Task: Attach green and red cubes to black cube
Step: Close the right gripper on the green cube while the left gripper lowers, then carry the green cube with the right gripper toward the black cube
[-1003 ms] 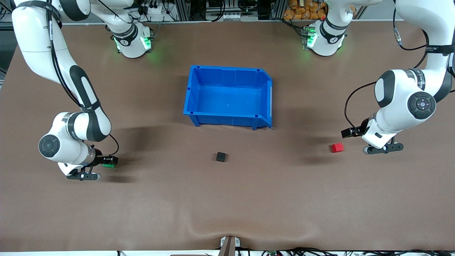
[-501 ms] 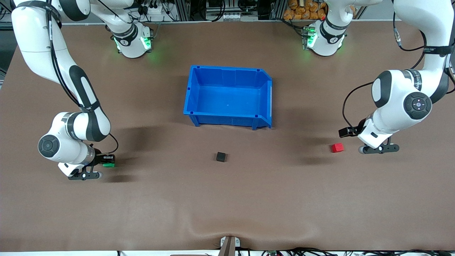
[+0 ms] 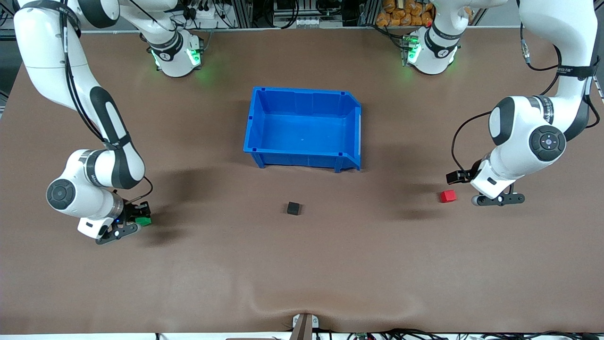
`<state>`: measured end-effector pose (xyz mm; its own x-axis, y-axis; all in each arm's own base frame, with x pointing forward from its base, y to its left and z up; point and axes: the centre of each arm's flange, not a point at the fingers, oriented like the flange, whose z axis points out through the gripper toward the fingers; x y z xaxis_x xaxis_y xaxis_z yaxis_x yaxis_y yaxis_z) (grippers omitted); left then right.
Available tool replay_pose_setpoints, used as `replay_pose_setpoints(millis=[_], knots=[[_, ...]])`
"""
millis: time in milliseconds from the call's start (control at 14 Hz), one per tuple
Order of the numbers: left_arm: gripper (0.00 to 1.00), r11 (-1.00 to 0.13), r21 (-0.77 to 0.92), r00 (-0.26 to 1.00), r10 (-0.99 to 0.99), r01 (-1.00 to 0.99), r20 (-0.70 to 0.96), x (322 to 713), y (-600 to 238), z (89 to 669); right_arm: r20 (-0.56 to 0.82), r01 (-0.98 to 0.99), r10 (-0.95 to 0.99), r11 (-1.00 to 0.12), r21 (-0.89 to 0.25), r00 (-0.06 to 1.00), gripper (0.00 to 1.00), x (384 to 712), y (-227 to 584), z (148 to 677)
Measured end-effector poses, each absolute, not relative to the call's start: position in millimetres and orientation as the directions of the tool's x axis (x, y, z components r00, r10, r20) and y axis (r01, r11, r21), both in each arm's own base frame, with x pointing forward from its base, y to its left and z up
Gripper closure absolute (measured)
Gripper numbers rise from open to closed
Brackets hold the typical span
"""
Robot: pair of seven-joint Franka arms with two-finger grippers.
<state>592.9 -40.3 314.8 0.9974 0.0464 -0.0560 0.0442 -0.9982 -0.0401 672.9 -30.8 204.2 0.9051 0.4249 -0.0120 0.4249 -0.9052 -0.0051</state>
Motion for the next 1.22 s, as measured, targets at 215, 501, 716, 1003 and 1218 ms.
replay_pose_setpoints(millis=[215, 501, 716, 1003, 1218], knots=[[0.0, -0.998, -0.04, 0.997, 0.043, 0.04, -0.063, 590.7, -42.3, 311.7, 0.027, 0.571, 0.572, -0.821, 0.015, 0.82, 0.6, 687.4, -9.5, 222.5], [0.0, -0.999, -0.041, 0.997, 0.024, 0.021, -0.079, 589.2, -40.6, 303.4, 0.07, 0.714, 0.716, -0.698, 0.051, 0.695, 0.6, 702.6, 41.0, 246.6], [0.0, -0.999, -0.043, 0.996, 0.028, 0.024, -0.089, 589.0, -38.0, 297.3, 0.092, 0.771, 0.774, -0.633, 0.069, 0.627, 0.6, 705.0, 97.8, 259.4], [0.0, -0.999, -0.04, 0.997, 0.027, 0.024, -0.069, 588.4, -37.5, 282.4, 0.087, 0.824, 0.825, -0.564, 0.064, 0.558, 0.6, 698.3, 158.9, 268.4], [0.0, -0.999, -0.038, 0.998, 0.035, 0.033, -0.06, 585.1, -31.7, 265.8, 0.053, 0.846, 0.846, -0.532, 0.028, 0.53, 0.6, 699.1, 185.6, 285.0]])
